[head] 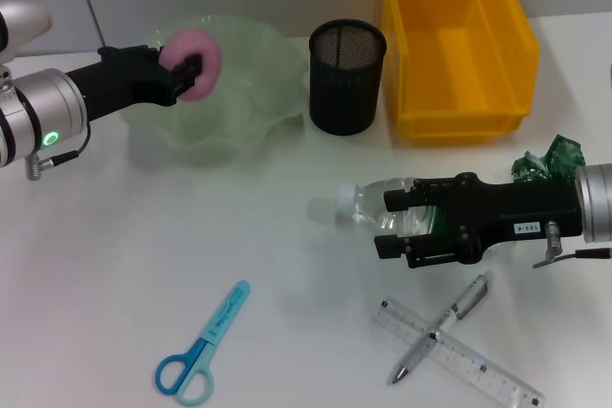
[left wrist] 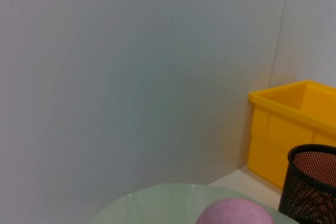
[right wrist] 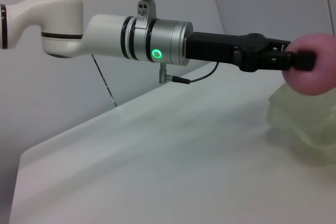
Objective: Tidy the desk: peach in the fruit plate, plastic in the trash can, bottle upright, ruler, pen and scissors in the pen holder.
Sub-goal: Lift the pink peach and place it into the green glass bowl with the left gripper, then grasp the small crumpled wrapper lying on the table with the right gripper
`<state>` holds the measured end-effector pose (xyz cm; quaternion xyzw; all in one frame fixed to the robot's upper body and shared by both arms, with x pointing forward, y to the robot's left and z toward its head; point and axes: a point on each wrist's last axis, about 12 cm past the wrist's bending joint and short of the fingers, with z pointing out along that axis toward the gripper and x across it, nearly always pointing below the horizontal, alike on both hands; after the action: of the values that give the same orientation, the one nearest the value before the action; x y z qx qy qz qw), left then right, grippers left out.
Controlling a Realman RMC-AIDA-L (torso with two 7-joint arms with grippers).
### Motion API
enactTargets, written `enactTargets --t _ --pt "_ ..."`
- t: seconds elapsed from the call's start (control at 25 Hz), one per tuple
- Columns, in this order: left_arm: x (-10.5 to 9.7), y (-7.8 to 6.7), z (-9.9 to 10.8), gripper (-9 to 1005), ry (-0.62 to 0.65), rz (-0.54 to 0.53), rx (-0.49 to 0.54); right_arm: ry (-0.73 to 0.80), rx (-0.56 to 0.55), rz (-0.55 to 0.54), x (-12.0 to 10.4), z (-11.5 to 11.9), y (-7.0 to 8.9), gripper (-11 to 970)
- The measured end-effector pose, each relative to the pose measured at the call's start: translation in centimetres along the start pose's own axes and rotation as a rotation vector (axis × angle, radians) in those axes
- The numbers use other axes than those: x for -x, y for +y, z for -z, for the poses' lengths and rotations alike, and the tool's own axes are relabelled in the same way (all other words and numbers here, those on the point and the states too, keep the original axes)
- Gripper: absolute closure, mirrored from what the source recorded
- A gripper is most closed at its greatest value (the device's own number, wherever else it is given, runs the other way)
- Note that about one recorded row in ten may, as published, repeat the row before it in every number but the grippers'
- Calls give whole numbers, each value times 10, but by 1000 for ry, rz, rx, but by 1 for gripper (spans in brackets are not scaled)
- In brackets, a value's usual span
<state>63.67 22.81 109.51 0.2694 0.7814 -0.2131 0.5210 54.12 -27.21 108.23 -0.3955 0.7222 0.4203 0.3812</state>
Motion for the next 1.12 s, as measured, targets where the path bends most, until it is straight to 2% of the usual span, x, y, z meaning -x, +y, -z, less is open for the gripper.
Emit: enactTargets --t 0.28,0.48,0.68,0.84,0.96,1.0,1.04,1.08,1.12 --pt "0 1 0 571 2 0 7 0 -1 0 0 0 0 189" --pt "1 1 -1 338 -1 1 10 0 -1 0 0 0 0 189" --pt "3 0 -2 149 -3 0 7 0 -4 0 0 0 -1 188" --pt "6 -2 -1 149 -16 30 -29 1 -9 0 0 0 -1 188" --pt "15 -8 8 148 -60 103 -138 0 -11 3 1 0 -1 188" --pt "19 -12 17 148 -89 131 -223 -2 -12 3 1 1 -2 188" --pt "19 -12 17 148 -89 131 -223 -2 -14 2 2 1 -2 188" --pt "23 -17 32 148 -122 149 -337 -3 -15 0 2 1 -2 188" --pt "23 -17 32 148 -122 149 -337 -3 -16 -1 3 1 -3 188"
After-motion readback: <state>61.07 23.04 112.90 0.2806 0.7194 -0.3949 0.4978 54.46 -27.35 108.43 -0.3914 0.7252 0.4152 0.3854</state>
